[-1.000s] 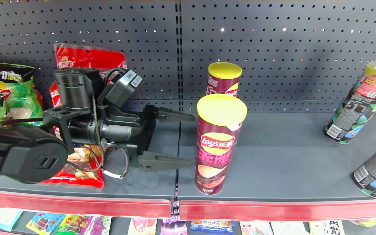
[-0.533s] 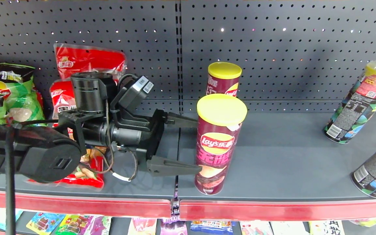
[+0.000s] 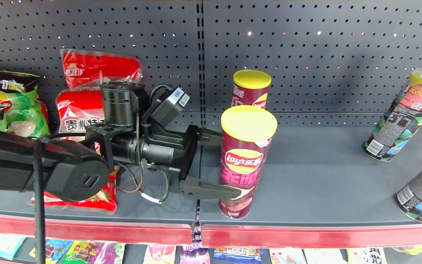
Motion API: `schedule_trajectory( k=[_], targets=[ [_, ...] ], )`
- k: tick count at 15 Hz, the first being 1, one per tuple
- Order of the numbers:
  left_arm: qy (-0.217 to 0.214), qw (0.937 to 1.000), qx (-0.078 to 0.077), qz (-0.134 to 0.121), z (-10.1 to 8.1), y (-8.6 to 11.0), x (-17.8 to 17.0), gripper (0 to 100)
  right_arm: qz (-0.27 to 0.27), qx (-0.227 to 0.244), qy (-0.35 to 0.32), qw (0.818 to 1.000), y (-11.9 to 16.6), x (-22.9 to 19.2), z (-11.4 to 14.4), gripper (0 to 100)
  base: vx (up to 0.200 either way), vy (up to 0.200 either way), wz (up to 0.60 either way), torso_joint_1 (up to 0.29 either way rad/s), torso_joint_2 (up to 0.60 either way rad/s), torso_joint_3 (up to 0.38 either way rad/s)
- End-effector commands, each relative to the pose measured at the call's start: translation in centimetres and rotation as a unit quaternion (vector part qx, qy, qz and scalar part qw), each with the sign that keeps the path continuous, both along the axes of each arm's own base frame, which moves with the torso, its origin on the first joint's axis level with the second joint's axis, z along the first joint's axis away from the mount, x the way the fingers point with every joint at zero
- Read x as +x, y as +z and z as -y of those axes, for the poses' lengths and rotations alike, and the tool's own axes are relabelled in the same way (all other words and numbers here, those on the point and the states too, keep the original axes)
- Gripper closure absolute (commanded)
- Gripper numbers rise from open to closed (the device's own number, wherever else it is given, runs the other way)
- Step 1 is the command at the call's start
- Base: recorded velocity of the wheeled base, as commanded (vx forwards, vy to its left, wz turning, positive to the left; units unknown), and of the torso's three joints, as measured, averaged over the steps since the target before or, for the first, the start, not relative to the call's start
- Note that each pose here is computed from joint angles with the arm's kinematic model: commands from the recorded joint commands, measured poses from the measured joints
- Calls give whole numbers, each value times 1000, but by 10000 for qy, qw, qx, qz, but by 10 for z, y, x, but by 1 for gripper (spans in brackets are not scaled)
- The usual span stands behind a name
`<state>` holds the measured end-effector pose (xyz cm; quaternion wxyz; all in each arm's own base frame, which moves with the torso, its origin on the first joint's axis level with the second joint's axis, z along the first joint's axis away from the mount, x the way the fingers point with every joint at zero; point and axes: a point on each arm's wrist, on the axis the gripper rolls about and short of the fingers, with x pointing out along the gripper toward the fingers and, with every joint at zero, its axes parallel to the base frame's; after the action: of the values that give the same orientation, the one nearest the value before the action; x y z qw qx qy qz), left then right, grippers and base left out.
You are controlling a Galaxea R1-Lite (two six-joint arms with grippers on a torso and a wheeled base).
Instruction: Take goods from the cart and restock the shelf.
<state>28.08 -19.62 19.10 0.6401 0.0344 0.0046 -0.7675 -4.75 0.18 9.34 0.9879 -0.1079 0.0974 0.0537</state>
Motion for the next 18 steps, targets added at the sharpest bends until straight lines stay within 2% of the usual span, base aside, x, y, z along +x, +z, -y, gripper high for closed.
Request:
schedule_trajectory(
  k=[1, 9, 13, 14, 18],
  targets=[
    [-38, 10000, -22, 31, 3, 2, 1, 0, -5, 3, 2, 10000, 0, 0, 0, 0, 0, 0, 0, 0, 0, 0],
    [-269, 9996, -54, 2, 26, 2, 6, 0, -12, -4, 4, 10000, 0, 0, 0, 0, 0, 0, 0, 0, 0, 0],
    [-283, 9996, -62, -10, 30, 2, 8, 0, -12, -4, 4, 10000, 0, 0, 0, 0, 0, 0, 0, 0, 0, 0],
    [-283, 9996, -74, 10, 30, 2, 9, 100, -4, -4, 4, 10000, 0, 0, 0, 0, 0, 0, 0, 0, 0, 0],
    [-326, 9994, -77, -24, 36, 5, 6, 100, -2, -27, 9, 10000, 0, 0, 0, 0, 0, 0, 0, 0, 0, 0]
  ],
)
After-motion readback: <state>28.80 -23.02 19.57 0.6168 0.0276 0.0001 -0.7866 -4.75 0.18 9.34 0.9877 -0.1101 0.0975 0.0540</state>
